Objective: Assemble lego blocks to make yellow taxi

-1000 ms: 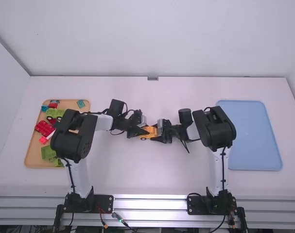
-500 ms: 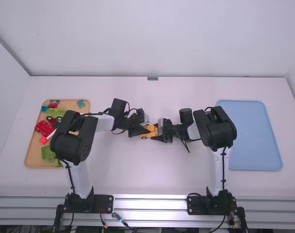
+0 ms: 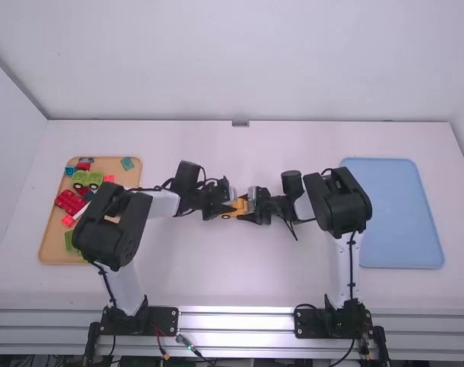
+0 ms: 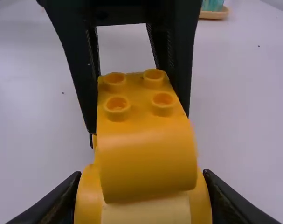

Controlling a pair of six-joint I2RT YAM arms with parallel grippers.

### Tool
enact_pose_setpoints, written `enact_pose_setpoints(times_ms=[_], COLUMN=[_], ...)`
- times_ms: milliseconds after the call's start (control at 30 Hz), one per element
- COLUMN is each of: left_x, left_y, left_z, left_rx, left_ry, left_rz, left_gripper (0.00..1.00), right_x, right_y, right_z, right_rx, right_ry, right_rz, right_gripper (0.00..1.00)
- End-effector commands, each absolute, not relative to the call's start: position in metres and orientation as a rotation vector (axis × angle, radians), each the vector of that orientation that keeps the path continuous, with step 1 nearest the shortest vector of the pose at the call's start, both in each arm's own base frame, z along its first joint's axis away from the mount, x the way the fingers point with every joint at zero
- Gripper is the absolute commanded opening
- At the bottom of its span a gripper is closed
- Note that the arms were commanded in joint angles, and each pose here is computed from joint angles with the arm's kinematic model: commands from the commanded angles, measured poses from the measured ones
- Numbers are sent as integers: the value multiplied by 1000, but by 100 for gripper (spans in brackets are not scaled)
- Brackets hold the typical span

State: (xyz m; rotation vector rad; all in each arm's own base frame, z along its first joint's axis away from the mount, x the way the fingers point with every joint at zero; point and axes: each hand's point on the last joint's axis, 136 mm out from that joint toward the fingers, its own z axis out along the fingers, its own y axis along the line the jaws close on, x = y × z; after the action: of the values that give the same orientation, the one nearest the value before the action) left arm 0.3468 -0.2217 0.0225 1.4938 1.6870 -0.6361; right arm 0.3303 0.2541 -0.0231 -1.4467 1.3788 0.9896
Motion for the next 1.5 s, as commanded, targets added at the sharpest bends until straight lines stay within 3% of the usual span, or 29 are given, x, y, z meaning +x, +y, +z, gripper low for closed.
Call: enact_pose_setpoints(times_ms=[0, 467, 733, 1000, 1233, 1467], left_x=[327, 345, 339, 353, 341, 350], left_y=[-203, -172, -186, -203, -223, -216], left_z=[-22, 8, 26, 43, 34, 16], left_rx=[1516, 1514, 1496, 1440, 1546, 1509], left_ry=[1847, 1735, 1602, 1614, 1620, 1693], left_rz=[-587, -692, -796, -834, -819, -794], left_gripper=[2, 2, 2, 2, 2, 2], right_x=[330, 329, 329, 329, 329, 328], right_y=[254, 254, 254, 253, 254, 253], right_z=[-36, -36, -36, -36, -36, -36], right_rx=[-1444, -1444, -1444, -1444, -1444, -1444], right_ry=[1438, 1439, 1439, 1442, 1441, 1442], right_rz=[981, 986, 987, 985, 985, 989], right_gripper=[45, 44, 44, 43, 43, 43])
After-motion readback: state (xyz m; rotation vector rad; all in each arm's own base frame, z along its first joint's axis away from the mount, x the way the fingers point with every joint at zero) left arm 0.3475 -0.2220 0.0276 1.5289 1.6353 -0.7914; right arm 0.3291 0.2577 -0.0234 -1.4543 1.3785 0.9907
